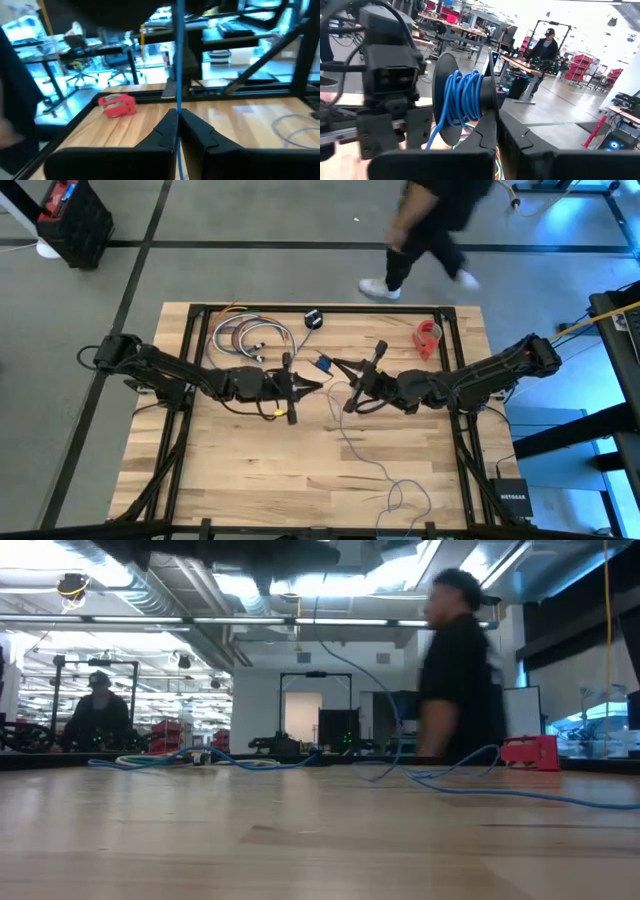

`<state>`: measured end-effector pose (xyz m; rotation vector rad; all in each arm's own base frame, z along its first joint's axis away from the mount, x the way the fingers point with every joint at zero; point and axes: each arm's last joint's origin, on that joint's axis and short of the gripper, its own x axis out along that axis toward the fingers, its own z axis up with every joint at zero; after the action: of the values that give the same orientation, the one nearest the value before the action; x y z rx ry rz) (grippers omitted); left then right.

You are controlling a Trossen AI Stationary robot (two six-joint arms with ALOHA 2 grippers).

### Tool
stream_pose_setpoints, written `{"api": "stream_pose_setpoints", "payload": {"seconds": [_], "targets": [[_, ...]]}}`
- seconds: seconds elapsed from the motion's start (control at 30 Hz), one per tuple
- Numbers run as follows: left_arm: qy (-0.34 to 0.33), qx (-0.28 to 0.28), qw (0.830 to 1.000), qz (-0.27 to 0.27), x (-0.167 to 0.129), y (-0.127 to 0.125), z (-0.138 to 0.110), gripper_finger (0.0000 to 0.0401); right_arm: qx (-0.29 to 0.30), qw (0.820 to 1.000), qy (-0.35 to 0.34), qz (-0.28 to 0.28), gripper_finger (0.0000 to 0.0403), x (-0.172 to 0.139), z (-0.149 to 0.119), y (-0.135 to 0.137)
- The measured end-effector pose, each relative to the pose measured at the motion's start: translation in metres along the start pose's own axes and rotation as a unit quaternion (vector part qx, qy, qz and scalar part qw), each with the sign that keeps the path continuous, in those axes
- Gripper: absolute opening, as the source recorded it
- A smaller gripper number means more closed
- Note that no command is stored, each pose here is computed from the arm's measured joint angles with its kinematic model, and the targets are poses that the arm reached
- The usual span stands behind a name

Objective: Coil cords
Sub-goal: Coil the blue wire onto the black spool

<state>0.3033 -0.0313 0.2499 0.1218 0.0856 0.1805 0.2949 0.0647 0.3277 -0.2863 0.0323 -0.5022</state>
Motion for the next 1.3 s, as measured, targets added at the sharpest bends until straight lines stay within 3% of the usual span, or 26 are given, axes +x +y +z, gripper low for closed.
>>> {"api": "stream_pose_setpoints", "payload": {"seconds": [0.17,0.57,0.87,1.3], "targets": [[0.017,0.001,1.0,0.016,-0.001,0.01,-0.013,0.0008,-0.001,1.0,0.003,-0.004,0.0005,0.0,0.0,-0.001],[0.019,0.011,1.0,0.017,-0.001,0.01,-0.013,0.0008,0.008,1.0,-0.014,0.012,0.0005,0.0,0.003,-0.001],[0.038,0.021,0.999,-0.024,0.0,0.013,-0.018,0.0002,0.0,1.0,-0.014,0.013,0.0005,0.0,0.003,-0.001],[0.075,0.013,0.997,-0.012,0.002,0.022,-0.026,0.0001,-0.006,0.999,-0.015,0.035,0.0005,0.001,0.001,0.001]]}}
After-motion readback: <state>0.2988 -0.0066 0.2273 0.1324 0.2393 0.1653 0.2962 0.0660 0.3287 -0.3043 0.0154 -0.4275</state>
